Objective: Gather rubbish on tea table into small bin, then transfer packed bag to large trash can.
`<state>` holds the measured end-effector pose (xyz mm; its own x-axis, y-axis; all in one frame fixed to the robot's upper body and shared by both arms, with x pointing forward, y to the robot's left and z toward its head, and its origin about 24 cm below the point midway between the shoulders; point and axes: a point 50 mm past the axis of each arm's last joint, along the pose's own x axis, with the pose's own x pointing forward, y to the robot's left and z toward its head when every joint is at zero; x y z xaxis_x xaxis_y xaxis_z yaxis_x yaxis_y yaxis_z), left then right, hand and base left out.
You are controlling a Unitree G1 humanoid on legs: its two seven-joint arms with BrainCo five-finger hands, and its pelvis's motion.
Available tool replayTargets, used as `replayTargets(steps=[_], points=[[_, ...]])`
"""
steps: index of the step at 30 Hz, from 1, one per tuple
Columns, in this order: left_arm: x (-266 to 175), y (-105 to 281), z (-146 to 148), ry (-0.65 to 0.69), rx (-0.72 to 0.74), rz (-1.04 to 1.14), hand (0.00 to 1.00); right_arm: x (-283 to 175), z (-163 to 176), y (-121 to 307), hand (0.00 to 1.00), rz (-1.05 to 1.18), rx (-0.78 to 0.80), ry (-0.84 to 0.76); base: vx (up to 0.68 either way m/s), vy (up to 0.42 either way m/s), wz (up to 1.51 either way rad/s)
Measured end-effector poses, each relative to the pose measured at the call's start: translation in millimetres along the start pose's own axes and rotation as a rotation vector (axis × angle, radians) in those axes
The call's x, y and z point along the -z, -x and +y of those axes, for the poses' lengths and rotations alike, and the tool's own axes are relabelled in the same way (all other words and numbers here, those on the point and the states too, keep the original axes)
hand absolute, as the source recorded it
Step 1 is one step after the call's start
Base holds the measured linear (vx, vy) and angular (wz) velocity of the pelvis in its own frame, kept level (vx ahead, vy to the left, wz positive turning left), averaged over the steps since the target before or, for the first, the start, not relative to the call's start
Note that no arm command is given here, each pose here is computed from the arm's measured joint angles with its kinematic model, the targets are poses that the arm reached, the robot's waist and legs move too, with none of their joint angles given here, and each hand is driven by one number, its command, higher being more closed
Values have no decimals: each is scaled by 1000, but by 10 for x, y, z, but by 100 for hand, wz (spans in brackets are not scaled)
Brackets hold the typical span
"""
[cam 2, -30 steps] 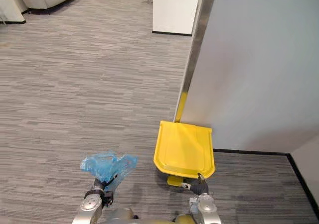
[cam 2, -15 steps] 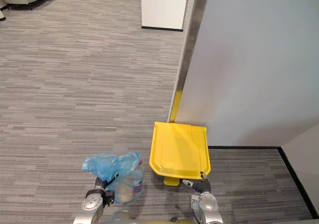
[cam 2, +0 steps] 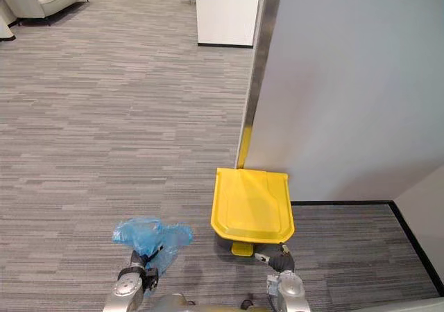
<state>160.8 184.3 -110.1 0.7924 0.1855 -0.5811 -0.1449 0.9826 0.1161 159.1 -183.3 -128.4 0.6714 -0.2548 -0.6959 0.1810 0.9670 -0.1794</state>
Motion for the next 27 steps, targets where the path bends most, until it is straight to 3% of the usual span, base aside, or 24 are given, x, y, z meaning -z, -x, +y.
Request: replayTargets(steps=[10, 17, 21, 27], points=[[-37, -16, -38, -28, 31, -12, 100, -96, 37, -23, 0, -31, -13, 10, 46, 43, -2], [-345, -163, 4, -67, 31, -107, 100, -129, -235, -54, 0, -42, 79, -14, 154, -97, 33], [-506, -208, 50, -82, 24, -162, 100, -270, -337, -104, 0, -74, 125, -90, 245, -136, 6], [-628, -231, 9, -81, 34, -204, 100, -49, -413, -36, 0, -5, 172, -168, 119, -104, 16]])
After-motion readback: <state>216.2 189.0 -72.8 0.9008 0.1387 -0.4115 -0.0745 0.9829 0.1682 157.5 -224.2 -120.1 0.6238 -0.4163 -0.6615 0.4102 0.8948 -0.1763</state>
